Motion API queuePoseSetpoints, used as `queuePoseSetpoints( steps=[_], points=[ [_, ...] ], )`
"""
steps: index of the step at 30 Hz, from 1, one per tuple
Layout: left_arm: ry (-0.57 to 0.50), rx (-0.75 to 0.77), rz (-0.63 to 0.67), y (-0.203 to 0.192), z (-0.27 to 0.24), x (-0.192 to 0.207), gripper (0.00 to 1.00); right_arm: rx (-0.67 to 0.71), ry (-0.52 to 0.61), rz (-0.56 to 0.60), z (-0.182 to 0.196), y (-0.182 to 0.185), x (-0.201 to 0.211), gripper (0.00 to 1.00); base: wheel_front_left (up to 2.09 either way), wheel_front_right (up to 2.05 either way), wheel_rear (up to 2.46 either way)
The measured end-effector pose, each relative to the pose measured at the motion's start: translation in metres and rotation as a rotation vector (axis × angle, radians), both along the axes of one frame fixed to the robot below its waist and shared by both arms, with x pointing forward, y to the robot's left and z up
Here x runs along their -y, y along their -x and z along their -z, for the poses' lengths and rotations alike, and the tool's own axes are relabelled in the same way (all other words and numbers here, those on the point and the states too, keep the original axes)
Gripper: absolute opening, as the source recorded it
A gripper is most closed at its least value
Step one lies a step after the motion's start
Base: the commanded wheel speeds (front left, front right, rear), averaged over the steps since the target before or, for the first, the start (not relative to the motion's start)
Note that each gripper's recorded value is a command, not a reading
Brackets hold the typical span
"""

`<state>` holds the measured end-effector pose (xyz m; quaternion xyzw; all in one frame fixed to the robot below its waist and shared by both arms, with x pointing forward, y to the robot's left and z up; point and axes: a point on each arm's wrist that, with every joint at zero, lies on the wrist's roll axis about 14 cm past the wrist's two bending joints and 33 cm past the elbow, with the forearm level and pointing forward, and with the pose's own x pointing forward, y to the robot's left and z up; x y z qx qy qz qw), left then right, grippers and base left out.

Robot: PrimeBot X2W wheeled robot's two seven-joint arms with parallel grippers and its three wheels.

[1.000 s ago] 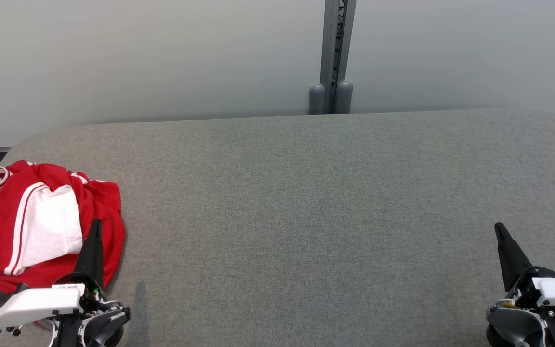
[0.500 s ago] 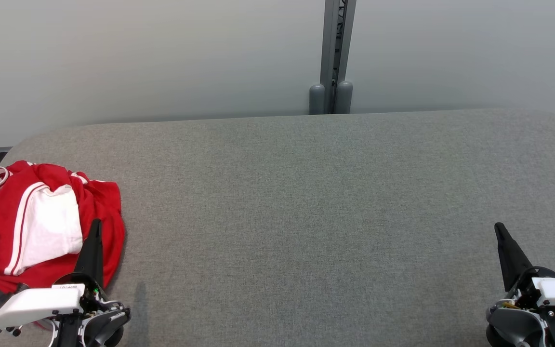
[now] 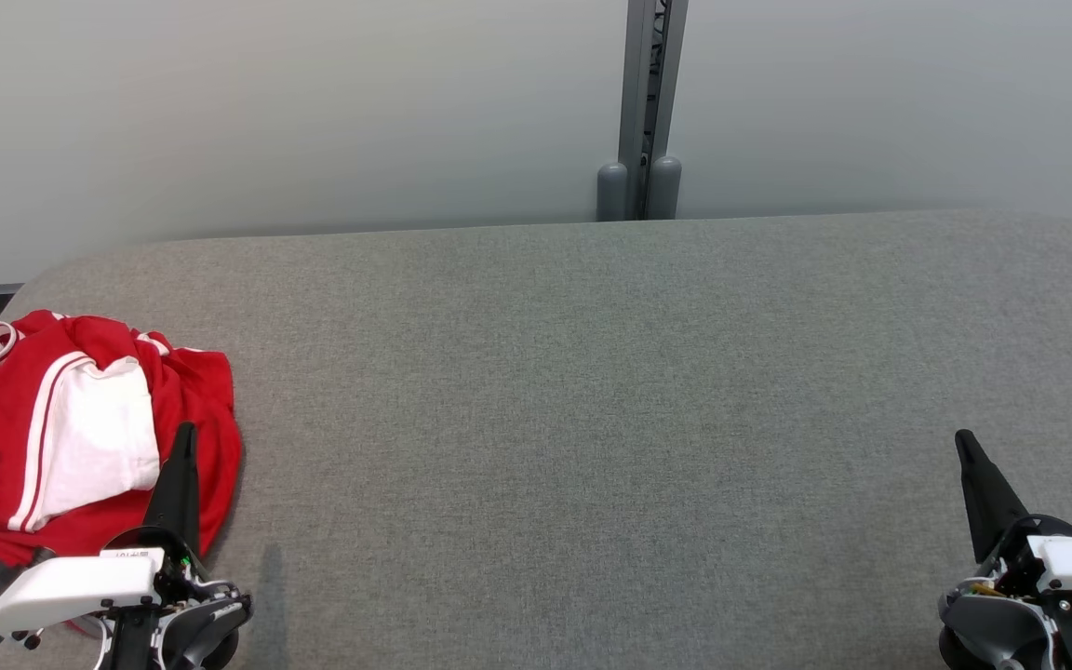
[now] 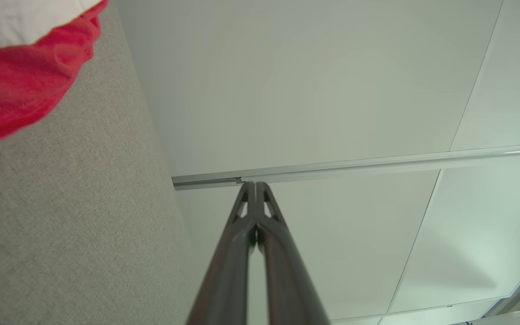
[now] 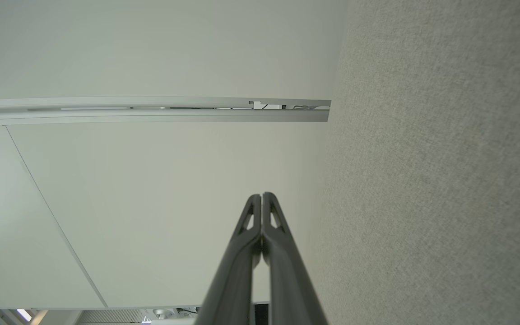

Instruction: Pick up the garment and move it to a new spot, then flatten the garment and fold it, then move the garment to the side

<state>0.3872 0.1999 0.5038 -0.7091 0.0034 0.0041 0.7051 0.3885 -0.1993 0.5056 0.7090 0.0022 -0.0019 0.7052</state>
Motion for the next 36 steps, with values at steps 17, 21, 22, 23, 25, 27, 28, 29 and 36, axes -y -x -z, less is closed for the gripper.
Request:
queuePoseSetpoints(
  steps=[17,21,22,23,25,27,28,29,36],
  points=[
    [0.0,0.0,0.0,0.0,0.0,-0.0001,0.0,0.0,0.0,0.0,0.0,0.0,0.0,0.0,0.0,0.0,0.0],
    [0.0,0.0,0.0,0.0,0.0,0.0,0.0,0.0,0.0,0.0,0.0,0.0,0.0,0.0,0.0,0.0,0.0],
    [0.0,0.0,0.0,0.0,0.0,0.0,0.0,0.0,0.0,0.0,0.0,0.0,0.0,0.0,0.0,0.0,0.0],
    [0.0,0.0,0.0,0.0,0.0,0.0,0.0,0.0,0.0,0.0,0.0,0.0,0.0,0.0,0.0,0.0,0.0],
    [0.0,0.0,0.0,0.0,0.0,0.0,0.0,0.0,0.0,0.0,0.0,0.0,0.0,0.0,0.0,0.0,0.0],
    [0.0,0.0,0.0,0.0,0.0,0.0,0.0,0.0,0.0,0.0,0.0,0.0,0.0,0.0,0.0,0.0,0.0],
    [0.0,0.0,0.0,0.0,0.0,0.0,0.0,0.0,0.0,0.0,0.0,0.0,0.0,0.0,0.0,0.0,0.0],
    [0.0,0.0,0.0,0.0,0.0,0.0,0.0,0.0,0.0,0.0,0.0,0.0,0.0,0.0,0.0,0.0,0.0],
    [0.0,0.0,0.0,0.0,0.0,0.0,0.0,0.0,0.0,0.0,0.0,0.0,0.0,0.0,0.0,0.0,0.0]
  ],
)
